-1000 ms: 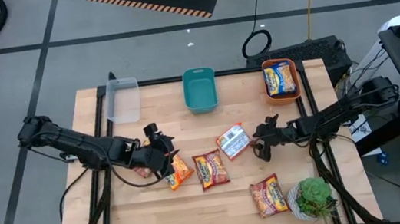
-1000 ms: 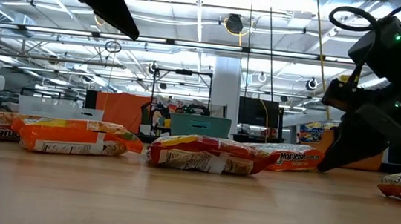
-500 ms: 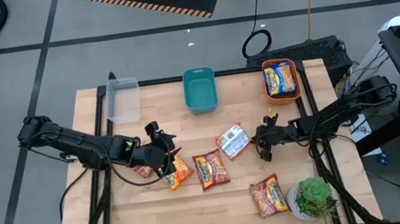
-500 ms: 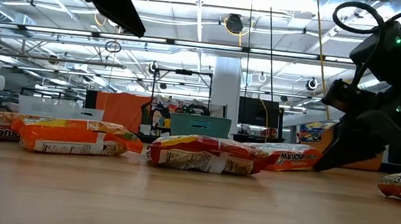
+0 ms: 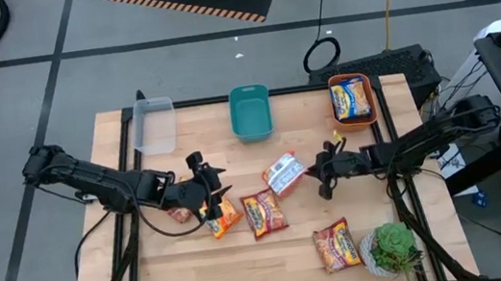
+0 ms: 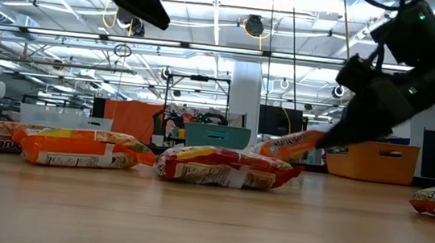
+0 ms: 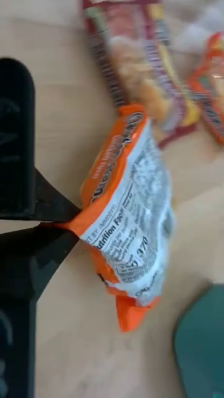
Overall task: Sort Maruchan noodles
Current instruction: Put the top orange noodle pack into the blue bin
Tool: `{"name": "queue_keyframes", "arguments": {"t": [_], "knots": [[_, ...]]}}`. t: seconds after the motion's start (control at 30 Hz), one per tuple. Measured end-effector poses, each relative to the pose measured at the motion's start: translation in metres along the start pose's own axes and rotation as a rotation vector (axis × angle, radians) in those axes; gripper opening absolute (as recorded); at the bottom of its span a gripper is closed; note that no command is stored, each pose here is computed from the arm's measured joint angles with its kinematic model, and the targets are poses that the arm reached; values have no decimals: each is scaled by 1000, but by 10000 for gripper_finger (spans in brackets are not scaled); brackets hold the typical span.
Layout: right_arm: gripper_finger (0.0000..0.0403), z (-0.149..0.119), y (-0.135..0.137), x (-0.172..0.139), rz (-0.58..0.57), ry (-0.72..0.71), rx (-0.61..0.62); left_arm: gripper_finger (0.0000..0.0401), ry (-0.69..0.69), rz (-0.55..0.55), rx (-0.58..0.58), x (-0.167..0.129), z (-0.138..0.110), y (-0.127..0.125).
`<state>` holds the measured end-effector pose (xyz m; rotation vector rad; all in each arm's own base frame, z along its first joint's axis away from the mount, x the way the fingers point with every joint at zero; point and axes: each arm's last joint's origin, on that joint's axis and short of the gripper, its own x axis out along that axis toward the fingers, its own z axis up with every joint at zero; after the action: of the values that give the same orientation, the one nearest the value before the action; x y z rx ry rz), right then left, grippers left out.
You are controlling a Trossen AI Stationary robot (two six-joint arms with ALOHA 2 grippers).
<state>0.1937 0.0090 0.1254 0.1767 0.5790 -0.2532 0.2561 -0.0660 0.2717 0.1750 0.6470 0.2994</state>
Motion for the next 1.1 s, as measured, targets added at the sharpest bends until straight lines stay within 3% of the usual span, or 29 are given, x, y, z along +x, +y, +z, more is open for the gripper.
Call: {"name": "queue_keyframes", "arguments": {"t": [0.33, 0.6, 0.83, 0.93, 1.1], "knots": [[1, 31, -5, 4, -36, -76, 200, 225, 1, -28, 76, -1, -2, -11], [0, 47, -7, 4, -74, -169, 350, 229, 36, 17, 186, 29, -9, -29], [0, 47, -8, 4, -71, -166, 357, 288, 28, 160, 205, 60, -14, -38], [0, 47, -8, 4, -72, -163, 358, 320, 66, 179, 156, 76, -18, -32], [0, 47, -8, 4, -70, -163, 380, 334, 118, 213, 119, 105, -28, -23]]}}
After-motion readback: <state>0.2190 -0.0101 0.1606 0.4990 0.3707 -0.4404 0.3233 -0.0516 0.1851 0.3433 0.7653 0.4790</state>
